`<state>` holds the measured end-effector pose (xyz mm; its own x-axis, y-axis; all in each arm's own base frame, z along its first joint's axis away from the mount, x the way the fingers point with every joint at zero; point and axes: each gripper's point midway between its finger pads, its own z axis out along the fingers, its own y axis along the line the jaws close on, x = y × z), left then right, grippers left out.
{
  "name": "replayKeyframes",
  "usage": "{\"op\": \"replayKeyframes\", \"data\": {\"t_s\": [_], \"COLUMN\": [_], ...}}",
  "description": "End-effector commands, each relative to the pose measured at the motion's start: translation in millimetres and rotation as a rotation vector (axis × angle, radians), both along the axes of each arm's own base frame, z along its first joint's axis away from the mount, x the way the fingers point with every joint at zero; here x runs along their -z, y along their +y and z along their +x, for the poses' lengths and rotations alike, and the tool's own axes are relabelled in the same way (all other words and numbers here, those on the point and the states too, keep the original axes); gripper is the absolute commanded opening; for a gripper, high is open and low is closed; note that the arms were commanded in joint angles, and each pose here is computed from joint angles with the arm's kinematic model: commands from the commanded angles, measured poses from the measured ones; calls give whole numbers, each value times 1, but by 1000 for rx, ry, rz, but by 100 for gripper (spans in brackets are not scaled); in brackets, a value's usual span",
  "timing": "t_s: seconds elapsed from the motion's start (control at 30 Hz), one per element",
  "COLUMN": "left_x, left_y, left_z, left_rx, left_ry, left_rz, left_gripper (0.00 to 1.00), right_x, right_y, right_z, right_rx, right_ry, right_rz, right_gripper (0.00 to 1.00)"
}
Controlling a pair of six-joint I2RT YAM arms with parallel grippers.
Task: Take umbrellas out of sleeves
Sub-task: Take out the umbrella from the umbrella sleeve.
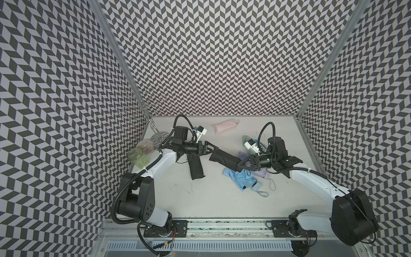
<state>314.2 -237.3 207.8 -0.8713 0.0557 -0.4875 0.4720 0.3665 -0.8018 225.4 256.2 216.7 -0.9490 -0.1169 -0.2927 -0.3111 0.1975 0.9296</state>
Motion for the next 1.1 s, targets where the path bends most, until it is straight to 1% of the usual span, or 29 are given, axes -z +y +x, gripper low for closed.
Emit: {"op": "replayKeyframes", "data": {"t_s": [0.0, 0.2, 0.3, 0.4, 0.43, 0.47, 0.5, 0.53, 0.6, 0.63, 0.77, 0.87, 0.93, 1.07], "left_x": [5, 10, 10, 11, 11, 13, 14, 14, 17, 18, 21, 28, 34, 37], "left_y": [3, 1, 0, -1, -1, -1, -1, -1, -2, -2, -2, 3, 10, 22], "left_z": [-5, -6, -7, -8, -7, -7, -7, -7, -6, -7, -5, 0, 5, 12], "left_rx": [0, 12, 16, 22, 22, 23, 22, 24, 30, 33, 34, 6, -27, -70], "left_ry": [-41, -46, -40, -32, -33, -25, -21, -17, -7, 0, 11, 22, 38, 53], "left_rz": [76, 94, 86, 80, 80, 79, 79, 78, 74, 71, 72, 107, 131, 143], "left_gripper": [90, 89, 82, 70, 64, 53, 47, 45, 36, 33, 16, 3, 0, 0], "right_x": [-36, -35, -33, -30, -30, -30, -30, -31, -30, -30, -28, -26, -24, -26], "right_y": [1, 0, 0, 0, 0, 0, 0, 0, 1, 0, 0, 0, -1, -1], "right_z": [-4, -6, -6, -6, -5, -6, -5, -5, -6, -5, -5, -4, -4, -5], "right_rx": [-59, -65, -63, -62, -62, -64, -62, -65, -68, -66, -61, -53, -49, -49], "right_ry": [-159, -151, -152, -143, -143, -145, -145, -147, -147, -148, -151, -152, -150, -158], "right_rz": [82, 86, 85, 84, 84, 85, 85, 86, 86, 86, 82, 77, 76, 79], "right_gripper": [1, 1, 1, 1, 1, 1, 1, 1, 1, 1, 0, 1, 0, 1]}}
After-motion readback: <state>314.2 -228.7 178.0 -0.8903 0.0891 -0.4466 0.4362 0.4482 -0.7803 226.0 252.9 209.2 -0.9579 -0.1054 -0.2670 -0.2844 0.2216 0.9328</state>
